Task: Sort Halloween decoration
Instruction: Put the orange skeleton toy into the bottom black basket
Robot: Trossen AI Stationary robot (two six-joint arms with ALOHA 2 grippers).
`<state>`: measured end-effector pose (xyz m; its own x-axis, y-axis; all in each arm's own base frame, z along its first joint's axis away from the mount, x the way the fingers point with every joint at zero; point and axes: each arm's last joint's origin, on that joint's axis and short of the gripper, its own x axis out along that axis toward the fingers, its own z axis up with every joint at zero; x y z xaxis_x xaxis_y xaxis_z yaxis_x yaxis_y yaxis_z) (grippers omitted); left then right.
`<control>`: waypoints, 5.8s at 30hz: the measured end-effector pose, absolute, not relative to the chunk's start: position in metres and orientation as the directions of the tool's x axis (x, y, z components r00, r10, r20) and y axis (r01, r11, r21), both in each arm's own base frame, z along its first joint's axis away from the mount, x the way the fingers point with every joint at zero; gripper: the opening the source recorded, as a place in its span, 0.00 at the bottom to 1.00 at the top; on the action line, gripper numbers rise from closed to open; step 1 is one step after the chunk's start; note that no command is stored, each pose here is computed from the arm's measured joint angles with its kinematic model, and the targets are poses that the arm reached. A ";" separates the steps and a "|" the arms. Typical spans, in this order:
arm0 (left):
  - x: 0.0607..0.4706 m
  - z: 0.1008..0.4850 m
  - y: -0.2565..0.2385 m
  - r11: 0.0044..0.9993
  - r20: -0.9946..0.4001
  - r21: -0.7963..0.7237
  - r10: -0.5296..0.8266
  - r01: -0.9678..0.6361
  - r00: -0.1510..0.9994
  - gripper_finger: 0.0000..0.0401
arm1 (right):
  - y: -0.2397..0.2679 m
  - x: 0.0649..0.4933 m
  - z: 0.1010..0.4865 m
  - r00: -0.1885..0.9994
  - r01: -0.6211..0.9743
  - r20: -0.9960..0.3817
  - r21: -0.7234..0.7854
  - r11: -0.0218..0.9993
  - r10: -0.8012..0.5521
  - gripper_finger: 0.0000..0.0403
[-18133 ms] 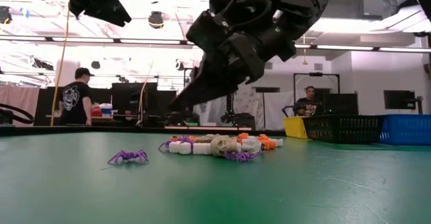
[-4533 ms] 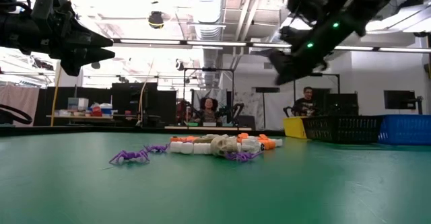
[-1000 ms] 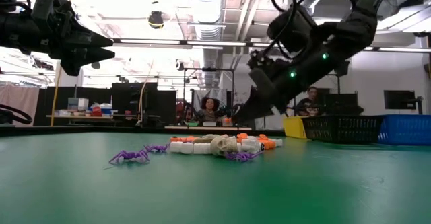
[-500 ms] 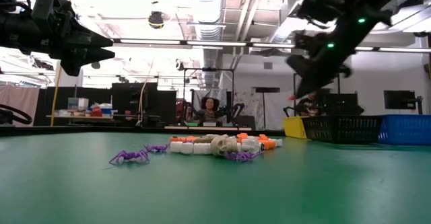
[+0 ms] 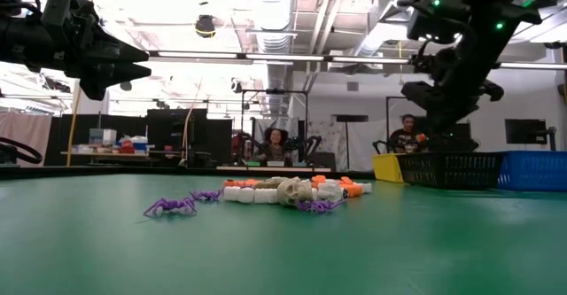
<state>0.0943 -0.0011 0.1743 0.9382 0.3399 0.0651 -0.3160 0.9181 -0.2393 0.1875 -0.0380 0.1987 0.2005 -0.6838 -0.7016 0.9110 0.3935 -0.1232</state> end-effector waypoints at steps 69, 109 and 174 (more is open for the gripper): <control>0.094 0.174 -0.001 0.918 0.065 -0.239 0.340 -0.316 0.938 0.44 | 0.020 0.352 0.125 0.737 0.246 -0.653 0.017 0.969 -0.176 0.23; 0.094 0.174 -0.001 0.918 0.065 -0.239 0.340 -0.316 0.938 0.44 | -0.029 0.210 0.217 0.061 0.943 -0.668 -0.205 0.262 -0.742 0.05; 0.094 0.174 -0.001 0.918 0.064 -0.239 0.341 -0.317 0.938 0.44 | 0.028 0.331 0.115 0.694 0.170 -0.717 0.064 0.983 -0.073 0.35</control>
